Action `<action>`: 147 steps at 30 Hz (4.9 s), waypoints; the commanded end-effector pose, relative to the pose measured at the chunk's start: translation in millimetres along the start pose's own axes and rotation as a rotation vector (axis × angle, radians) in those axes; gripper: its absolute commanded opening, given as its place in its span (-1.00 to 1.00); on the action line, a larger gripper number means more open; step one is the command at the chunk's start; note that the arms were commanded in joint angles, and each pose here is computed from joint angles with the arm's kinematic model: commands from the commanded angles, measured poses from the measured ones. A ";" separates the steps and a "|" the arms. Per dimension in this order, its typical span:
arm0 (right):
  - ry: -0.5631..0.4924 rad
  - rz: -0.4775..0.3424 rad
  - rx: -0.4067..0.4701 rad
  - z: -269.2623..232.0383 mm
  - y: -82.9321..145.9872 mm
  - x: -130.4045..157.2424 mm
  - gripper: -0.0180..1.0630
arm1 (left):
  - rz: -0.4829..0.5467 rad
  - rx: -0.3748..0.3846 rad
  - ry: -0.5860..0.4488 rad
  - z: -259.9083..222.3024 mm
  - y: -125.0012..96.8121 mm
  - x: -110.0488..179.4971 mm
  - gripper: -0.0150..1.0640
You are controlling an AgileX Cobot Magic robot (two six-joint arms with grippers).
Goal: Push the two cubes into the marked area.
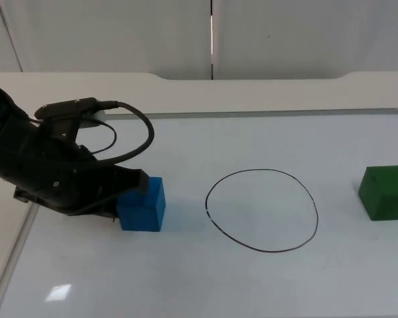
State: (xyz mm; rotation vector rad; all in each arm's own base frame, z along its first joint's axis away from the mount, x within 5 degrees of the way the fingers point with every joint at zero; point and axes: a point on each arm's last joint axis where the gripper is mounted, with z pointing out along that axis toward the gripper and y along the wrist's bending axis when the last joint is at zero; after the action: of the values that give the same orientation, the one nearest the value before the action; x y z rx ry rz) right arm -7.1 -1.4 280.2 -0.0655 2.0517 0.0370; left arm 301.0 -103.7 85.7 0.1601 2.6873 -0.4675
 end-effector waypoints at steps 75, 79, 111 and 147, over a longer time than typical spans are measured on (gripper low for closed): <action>-0.004 0.003 0.007 0.0 -0.2 0.4 0.98 | 0.108 0.096 0.030 11.9 -47.8 6.1 -0.98; -0.004 0.003 0.007 0.0 -0.2 0.4 0.98 | 0.096 0.095 0.034 17.3 -46.8 6.2 -0.98; -0.004 0.003 0.007 0.0 -0.2 0.4 0.98 | 0.109 0.222 0.039 16.7 -72.5 3.3 -0.98; -0.004 0.003 0.007 0.0 -0.2 0.4 0.98 | 0.143 0.215 0.041 29.9 -86.7 3.8 -0.98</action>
State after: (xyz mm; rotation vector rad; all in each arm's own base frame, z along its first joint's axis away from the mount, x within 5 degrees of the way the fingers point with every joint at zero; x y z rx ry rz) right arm -7.1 -1.4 280.2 -0.0654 2.0517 0.0371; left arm 292.7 -192.0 82.7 0.4432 2.6417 -0.6835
